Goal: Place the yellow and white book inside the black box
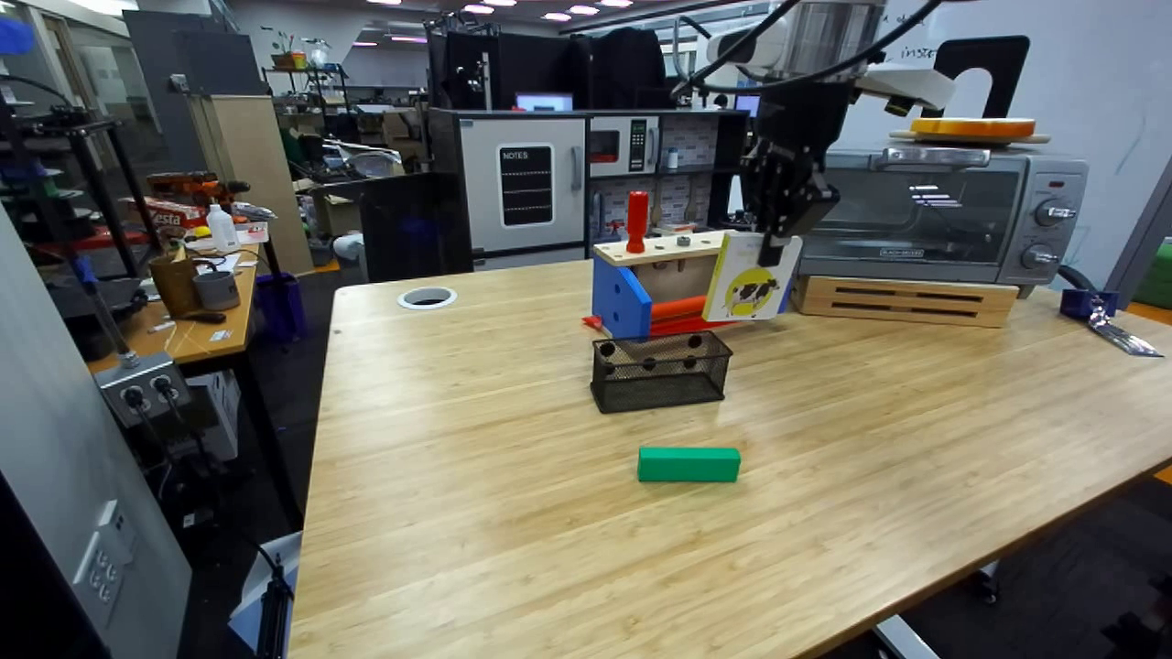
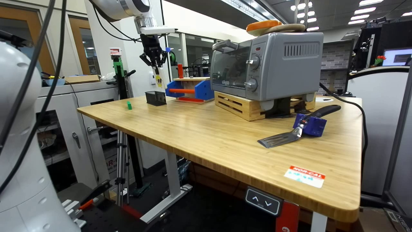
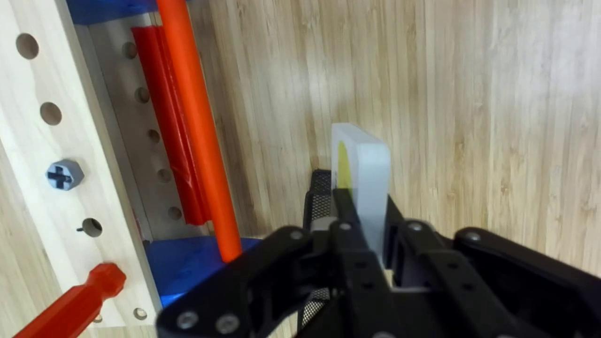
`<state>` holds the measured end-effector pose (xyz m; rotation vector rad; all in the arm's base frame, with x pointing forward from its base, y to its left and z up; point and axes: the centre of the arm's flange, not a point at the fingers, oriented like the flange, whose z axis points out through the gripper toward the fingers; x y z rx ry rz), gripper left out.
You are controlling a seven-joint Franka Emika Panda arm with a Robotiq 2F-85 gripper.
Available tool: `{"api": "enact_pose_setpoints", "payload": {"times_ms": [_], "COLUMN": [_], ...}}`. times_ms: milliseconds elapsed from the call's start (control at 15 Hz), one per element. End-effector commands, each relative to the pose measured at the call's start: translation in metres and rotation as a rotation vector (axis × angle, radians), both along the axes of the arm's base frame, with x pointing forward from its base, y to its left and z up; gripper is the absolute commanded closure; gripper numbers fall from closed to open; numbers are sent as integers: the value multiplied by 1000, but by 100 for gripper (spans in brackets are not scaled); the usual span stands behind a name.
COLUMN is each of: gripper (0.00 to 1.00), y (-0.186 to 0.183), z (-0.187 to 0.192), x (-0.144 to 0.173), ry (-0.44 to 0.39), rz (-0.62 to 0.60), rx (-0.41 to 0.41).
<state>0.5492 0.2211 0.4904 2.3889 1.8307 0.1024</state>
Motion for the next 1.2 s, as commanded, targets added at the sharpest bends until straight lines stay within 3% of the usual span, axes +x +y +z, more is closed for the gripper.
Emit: {"api": "enact_pose_setpoints", "payload": {"times_ms": [0, 600, 800, 1133], "gripper": [96, 96, 96, 96], "y": [18, 124, 132, 115], "z": [0, -13, -8, 8], "x": [-3, -37, -31, 4], "ry": [-6, 32, 11, -41], "rz": [59, 248, 257, 143], "rx": [-11, -24, -34, -79]}}
